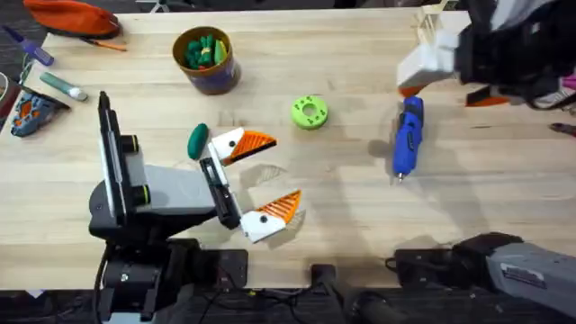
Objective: Pick up the gripper from the table and insert it into the empty holder that is missing its gripper. Then pick up a screw, insert it into the mounting hole, and use the screwdriver to tighten it. Finally, clean up the table by picking up the vegetable and placing it into the bucket.
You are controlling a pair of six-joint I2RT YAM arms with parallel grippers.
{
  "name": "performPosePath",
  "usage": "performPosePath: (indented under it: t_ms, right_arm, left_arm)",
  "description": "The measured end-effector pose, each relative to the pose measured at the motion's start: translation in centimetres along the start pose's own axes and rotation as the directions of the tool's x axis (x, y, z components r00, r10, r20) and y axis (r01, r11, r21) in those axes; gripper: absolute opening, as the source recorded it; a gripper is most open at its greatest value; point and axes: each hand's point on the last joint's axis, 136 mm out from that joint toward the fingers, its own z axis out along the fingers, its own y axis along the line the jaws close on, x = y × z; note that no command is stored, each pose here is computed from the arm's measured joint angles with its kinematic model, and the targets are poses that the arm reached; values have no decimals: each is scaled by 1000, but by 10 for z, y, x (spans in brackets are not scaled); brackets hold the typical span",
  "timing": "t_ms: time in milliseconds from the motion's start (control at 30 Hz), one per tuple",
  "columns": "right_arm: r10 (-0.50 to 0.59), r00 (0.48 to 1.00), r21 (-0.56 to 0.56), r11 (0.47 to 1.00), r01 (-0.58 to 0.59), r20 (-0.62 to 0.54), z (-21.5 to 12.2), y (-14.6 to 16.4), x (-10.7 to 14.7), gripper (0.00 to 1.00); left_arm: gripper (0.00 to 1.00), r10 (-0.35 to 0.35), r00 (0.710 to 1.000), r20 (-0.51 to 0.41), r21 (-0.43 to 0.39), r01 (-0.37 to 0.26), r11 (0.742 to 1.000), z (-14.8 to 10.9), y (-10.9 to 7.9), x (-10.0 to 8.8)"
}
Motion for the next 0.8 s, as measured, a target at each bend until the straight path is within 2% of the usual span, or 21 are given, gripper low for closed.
performPosePath:
  t_ms: [233,367,600,800]
  right_arm:
    - [101,995,8,995,-101,-3,2,-24,-10,992]
    - [109,993,27,994,-108,-41,10,-27,-9,992]
    - [119,980,79,991,-107,-158,45,-28,-11,992]
    - [122,980,108,989,-105,-159,48,-32,-12,994]
  left_arm:
    - [986,0,1000,0,0,0,1000,0,0,0]
    - [986,0,1000,0,0,0,1000,0,0,0]
    - [986,0,1000,0,0,0,1000,0,0,0]
    - [986,0,1000,0,0,0,1000,0,0,0]
